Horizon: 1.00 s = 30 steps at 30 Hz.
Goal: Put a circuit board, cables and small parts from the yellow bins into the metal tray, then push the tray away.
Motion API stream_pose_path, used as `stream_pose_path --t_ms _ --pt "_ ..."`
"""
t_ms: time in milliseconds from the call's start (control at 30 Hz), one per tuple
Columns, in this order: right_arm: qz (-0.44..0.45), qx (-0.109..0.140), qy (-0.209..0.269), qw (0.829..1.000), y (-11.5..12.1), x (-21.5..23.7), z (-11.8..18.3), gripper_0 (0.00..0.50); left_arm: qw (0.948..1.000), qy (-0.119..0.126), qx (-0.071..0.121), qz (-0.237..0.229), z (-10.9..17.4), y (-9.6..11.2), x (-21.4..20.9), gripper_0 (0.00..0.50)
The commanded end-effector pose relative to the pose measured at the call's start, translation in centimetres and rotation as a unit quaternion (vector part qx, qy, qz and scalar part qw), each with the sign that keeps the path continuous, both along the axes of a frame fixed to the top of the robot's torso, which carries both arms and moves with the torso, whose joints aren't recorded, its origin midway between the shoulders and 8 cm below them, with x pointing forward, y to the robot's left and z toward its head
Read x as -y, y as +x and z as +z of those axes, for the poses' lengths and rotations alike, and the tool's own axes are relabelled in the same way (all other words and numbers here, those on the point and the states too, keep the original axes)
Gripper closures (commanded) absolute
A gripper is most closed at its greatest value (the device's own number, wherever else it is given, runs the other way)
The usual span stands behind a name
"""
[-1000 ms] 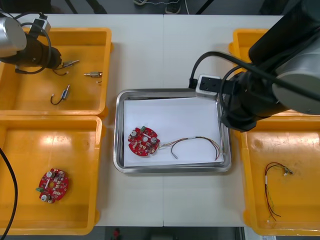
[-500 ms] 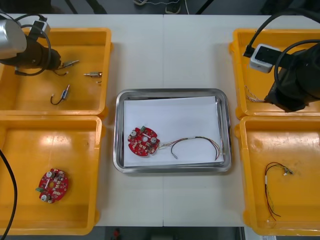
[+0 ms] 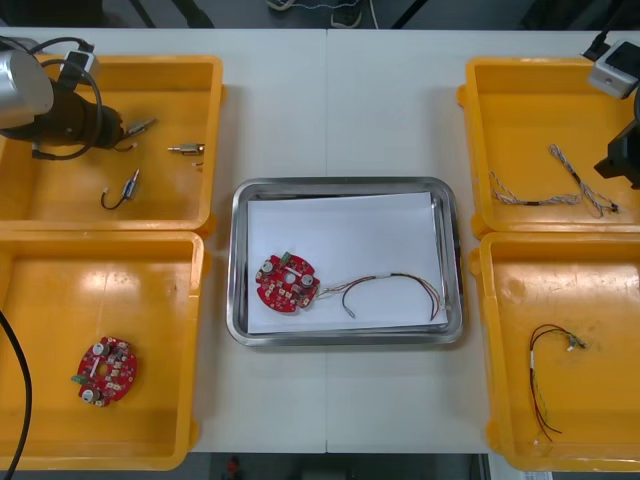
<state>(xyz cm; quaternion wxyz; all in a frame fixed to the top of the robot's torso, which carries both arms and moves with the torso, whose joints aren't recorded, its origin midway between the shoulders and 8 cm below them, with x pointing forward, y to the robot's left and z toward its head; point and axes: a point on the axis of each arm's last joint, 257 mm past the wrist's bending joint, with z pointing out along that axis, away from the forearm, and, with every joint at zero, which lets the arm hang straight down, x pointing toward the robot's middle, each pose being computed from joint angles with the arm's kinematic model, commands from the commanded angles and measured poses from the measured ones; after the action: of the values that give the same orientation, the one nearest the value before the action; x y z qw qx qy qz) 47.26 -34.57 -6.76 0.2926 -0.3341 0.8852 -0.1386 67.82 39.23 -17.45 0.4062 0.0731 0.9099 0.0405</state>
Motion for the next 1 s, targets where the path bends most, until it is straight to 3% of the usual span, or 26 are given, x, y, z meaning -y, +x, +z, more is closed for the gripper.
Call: stream_pose_path --t_ms 33,267,333,400,667,1000 --pt "-0.066 0.010 0.017 0.998 0.5 3.8 1.6 0.000 0.9978 0.045 0.010 -0.049 0.2 0.3 0.6 0.000" --pt "-0.116 -0.004 0.034 0.993 1.9 6.3 1.8 0.000 0.9978 0.040 0.015 -0.051 0.1 0.5 1.0 0.000" --pt "-0.122 -0.010 0.038 0.992 2.1 6.6 1.6 0.000 0.9978 0.041 0.015 -0.051 0.1 0.5 1.0 0.134" --pt "-0.131 -0.019 0.047 0.990 2.4 7.0 1.4 0.000 0.9978 0.041 0.015 -0.050 0.1 0.5 1.0 0.498" --pt "-0.157 -0.047 0.077 0.983 3.8 8.3 1.1 0.000 0.9977 0.044 0.013 -0.050 -0.1 0.4 0.8 0.500" --pt "-0.166 -0.002 0.117 0.979 8.9 9.6 1.7 0.000 0.9977 0.048 0.010 -0.047 0.4 0.2 0.1 0.500"
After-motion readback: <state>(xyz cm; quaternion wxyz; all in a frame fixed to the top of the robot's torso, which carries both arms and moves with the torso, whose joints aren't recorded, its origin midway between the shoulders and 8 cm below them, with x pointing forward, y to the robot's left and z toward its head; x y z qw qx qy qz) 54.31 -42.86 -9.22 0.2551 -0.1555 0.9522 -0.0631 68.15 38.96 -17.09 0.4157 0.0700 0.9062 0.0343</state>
